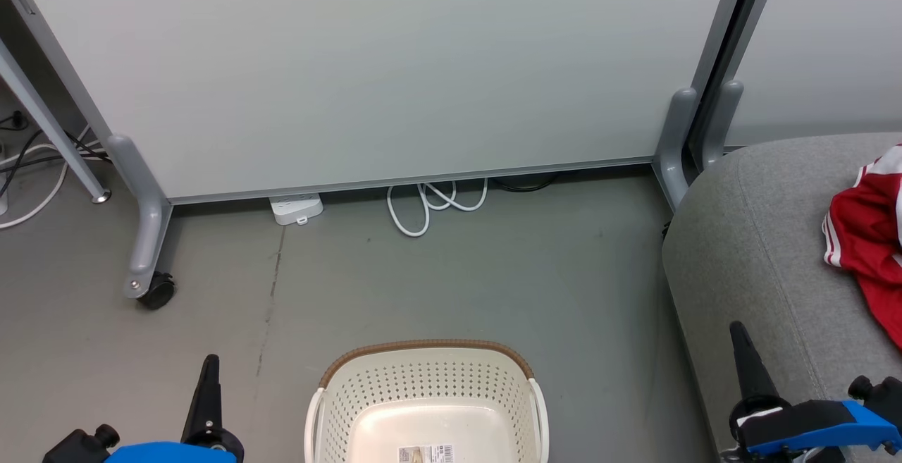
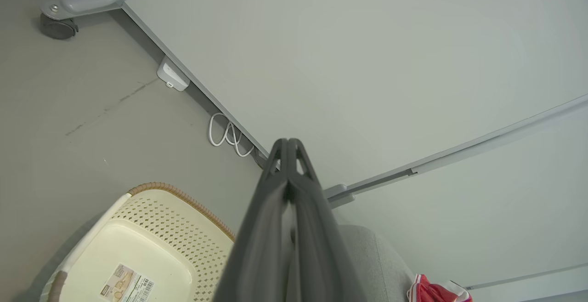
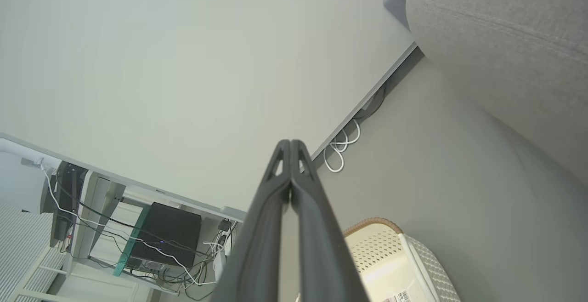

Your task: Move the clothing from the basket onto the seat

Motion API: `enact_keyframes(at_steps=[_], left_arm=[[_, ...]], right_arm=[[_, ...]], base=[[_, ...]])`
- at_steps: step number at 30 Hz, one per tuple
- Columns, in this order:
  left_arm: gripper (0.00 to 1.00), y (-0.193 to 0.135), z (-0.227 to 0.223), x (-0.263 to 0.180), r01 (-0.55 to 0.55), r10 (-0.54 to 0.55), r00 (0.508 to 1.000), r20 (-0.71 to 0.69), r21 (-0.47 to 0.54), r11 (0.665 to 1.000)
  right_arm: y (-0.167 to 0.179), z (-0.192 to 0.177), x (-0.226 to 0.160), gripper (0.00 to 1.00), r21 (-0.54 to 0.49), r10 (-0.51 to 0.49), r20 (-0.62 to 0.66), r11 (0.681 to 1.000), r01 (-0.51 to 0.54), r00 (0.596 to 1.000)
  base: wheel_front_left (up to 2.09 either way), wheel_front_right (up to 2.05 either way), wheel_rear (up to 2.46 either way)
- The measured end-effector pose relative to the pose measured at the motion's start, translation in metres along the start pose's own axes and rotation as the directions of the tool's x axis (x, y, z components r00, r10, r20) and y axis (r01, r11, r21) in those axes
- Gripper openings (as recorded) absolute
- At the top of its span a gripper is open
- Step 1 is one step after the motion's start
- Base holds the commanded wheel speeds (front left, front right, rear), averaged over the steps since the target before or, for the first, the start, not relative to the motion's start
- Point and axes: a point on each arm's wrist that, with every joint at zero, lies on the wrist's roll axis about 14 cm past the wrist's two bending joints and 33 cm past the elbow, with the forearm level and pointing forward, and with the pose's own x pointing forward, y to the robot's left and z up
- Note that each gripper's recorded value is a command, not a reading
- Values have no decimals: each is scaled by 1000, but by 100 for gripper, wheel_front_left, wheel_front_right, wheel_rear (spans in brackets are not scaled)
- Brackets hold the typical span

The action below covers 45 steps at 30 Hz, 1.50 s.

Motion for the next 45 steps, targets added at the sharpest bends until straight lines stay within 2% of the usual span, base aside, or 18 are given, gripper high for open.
enact_keyframes(at_steps=[23,45], left_arm=[[0,-12,10,7,34,-33,999,8,-219,975],[0,-22,17,12,73,-71,997,18,-386,920]], right_arm=[[4,12,4,0,259,19,41,965,-29,999],[6,23,4,0,450,30,81,891,-63,996]], base=[[0,0,0],[0,0,0]])
